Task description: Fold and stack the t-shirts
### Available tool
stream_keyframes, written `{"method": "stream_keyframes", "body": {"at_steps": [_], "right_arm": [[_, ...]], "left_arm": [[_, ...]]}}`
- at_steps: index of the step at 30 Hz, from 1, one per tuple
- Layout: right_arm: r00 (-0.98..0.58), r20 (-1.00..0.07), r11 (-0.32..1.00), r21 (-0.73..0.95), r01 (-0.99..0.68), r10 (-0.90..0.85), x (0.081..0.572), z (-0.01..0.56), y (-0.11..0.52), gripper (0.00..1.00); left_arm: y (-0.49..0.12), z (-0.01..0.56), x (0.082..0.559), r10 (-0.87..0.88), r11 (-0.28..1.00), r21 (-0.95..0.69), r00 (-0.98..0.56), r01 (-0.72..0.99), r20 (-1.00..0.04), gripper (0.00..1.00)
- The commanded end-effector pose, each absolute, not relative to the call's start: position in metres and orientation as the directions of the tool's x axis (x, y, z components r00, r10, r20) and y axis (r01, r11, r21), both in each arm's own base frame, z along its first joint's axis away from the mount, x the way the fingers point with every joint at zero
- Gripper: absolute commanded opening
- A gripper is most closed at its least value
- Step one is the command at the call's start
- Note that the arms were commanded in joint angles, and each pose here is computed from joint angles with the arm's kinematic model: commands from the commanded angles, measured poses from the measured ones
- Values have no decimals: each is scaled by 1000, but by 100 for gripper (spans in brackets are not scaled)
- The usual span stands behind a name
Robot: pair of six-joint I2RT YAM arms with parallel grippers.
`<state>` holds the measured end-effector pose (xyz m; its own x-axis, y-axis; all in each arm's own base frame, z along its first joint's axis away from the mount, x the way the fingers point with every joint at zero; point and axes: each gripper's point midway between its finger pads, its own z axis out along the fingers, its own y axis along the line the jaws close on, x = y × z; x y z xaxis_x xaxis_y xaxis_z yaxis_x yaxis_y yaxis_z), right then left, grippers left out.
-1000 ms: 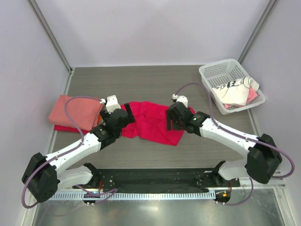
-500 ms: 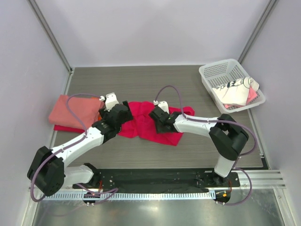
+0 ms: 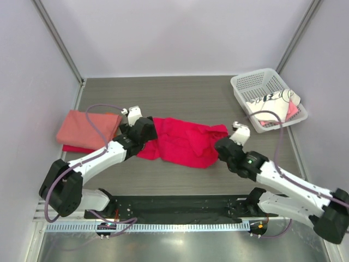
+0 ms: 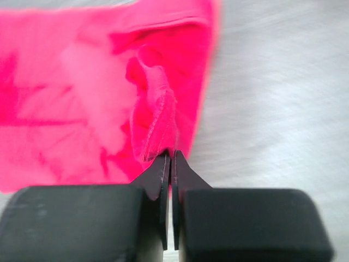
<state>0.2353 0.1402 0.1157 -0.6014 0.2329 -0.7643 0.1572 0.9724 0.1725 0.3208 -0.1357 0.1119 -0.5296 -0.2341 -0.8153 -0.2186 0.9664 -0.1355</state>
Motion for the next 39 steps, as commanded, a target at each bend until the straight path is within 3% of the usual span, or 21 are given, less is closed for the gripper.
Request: {"method": "stream_keyframes", "body": {"at_steps": [1, 2, 4, 5, 6, 8, 13, 19, 29, 34, 39], "right_arm": [[-489, -771, 892, 220, 395, 407, 212, 112, 85, 7], [-471, -767, 876, 242, 417, 436, 208, 112, 79, 18], [-416, -766, 850, 313, 423, 489, 203, 119, 71, 27], [-403, -767, 846, 331, 418, 499, 203, 123, 70, 47], [-387, -768, 841, 351, 412, 510, 203, 128, 69, 60], [-392, -788, 865, 337, 373, 476, 209, 141, 74, 69], [-541, -806, 970, 182, 161, 241, 237, 151, 126, 66], [-651, -759, 996, 55, -73, -6, 274, 149, 195, 62], [-731, -677, 994, -9, -113, -89, 341, 108, 265, 55], [-774, -629, 997, -18, -69, -65, 368, 73, 266, 48], [-789, -613, 999, -2, -53, -43, 383, 53, 265, 49]], "left_arm": [[-144, 115, 329, -224, 970, -130, -546, -206, -808, 100], [-145, 113, 330, -220, 971, -125, -554, -204, -803, 99], [-146, 110, 330, -214, 972, -116, -567, -203, -796, 100], [-146, 109, 330, -214, 972, -116, -568, -204, -795, 100], [-146, 109, 330, -214, 972, -114, -568, -205, -795, 100], [-145, 109, 329, -214, 972, -114, -565, -207, -797, 100], [-144, 112, 329, -220, 970, -122, -557, -208, -800, 99], [-141, 114, 328, -218, 970, -115, -555, -215, -803, 100], [-126, 138, 320, -293, 949, -200, -443, -245, -847, 100], [-125, 139, 320, -296, 947, -202, -438, -249, -849, 100], [-124, 141, 319, -300, 946, -206, -434, -249, -850, 100]]}}
